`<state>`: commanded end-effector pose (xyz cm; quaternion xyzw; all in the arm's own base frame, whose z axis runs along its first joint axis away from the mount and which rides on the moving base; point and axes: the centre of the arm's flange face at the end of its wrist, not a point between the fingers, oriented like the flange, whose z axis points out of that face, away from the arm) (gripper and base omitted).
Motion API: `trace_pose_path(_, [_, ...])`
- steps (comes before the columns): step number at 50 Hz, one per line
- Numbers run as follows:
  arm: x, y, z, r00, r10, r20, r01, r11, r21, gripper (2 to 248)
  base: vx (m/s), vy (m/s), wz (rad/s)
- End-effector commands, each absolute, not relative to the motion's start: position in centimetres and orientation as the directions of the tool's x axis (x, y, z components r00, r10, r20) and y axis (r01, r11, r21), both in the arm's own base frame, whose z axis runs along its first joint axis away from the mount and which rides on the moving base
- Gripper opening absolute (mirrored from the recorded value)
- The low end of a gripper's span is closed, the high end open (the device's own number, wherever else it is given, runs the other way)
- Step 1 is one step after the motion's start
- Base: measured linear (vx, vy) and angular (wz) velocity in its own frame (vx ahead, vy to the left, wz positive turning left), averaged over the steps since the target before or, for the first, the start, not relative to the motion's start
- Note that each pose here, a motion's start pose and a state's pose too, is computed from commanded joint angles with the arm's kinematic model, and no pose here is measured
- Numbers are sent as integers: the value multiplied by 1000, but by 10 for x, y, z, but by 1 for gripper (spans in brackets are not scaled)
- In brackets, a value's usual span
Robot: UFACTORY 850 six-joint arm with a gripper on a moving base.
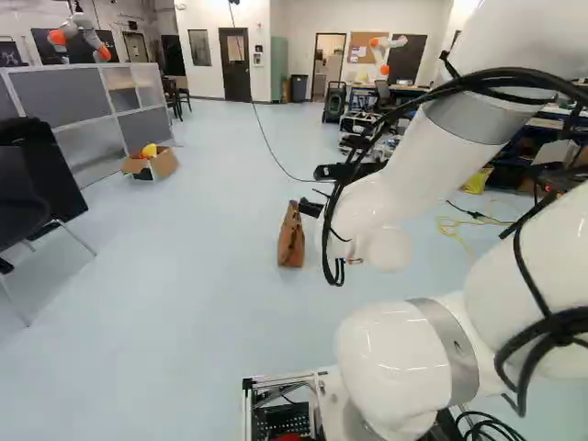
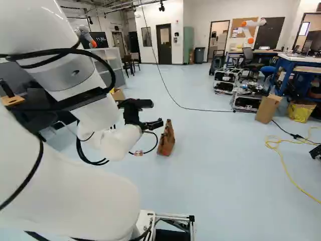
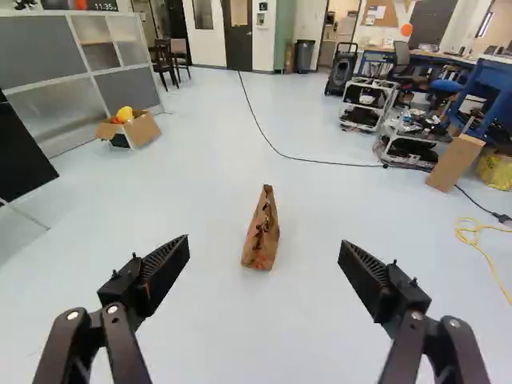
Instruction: Pick up the grocery bag from the ground
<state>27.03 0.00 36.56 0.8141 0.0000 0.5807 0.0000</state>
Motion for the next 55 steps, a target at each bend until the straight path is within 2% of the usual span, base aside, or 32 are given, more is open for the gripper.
trace_pose_path(26, [270, 0, 366, 326, 0, 946, 0, -1000, 0, 247, 181, 62, -21])
trace_pose_path(55, [270, 0, 366, 326, 0, 946, 0, -1000, 0, 247, 308, 13, -17])
